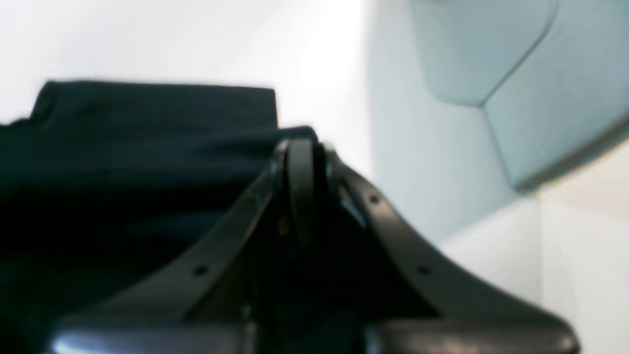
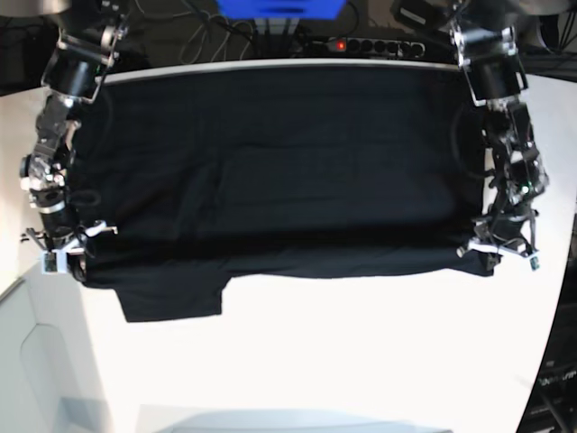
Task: Fold the T-shirt properly
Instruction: 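Lift the hem and fold it over toward the collar with both grippers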
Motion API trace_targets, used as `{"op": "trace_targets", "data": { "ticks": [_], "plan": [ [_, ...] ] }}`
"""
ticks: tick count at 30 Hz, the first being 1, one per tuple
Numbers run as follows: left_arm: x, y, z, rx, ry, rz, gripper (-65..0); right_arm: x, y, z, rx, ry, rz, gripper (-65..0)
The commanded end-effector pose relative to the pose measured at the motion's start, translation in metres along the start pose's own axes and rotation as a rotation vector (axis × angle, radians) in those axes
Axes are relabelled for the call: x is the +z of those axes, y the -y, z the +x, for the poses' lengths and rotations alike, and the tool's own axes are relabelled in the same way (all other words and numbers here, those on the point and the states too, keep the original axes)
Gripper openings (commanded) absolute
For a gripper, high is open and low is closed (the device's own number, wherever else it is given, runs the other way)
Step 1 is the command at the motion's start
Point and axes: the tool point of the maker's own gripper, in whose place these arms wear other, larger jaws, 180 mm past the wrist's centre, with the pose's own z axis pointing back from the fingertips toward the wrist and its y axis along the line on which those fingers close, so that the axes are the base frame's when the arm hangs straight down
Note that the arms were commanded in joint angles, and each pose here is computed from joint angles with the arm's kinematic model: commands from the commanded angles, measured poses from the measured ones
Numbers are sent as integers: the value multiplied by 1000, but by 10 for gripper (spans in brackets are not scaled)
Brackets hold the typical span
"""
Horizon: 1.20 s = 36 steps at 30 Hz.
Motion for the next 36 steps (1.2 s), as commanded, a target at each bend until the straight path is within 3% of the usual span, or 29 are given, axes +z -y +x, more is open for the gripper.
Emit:
{"op": "trace_targets", "data": {
  "ticks": [1, 9, 24, 27, 30, 33, 36],
  "plan": [
    [7, -1, 14, 3, 58, 2, -649, 8, 8, 24, 23, 79, -10, -650],
    [53, -22, -5, 12, 87, 50, -649, 56, 12, 14, 20, 88, -8, -650],
    [68, -27, -73, 48, -45, 70, -646, 71, 4, -46, -15, -54, 49, -650],
    [71, -29, -79, 44, -59, 75, -579, 76, -6, -49, -3, -63, 101, -650],
    [77, -33, -84, 36, -70, 84, -432, 76, -10, -48, 0, -60, 127, -650],
    [83, -29, -74, 22, -42, 74, -305, 78, -11, -50, -3, -63, 133, -582],
    [87, -26, -65, 2, -18, 69, -244, 79, -10, -47, -1, -57, 130, -492]
  ]
}}
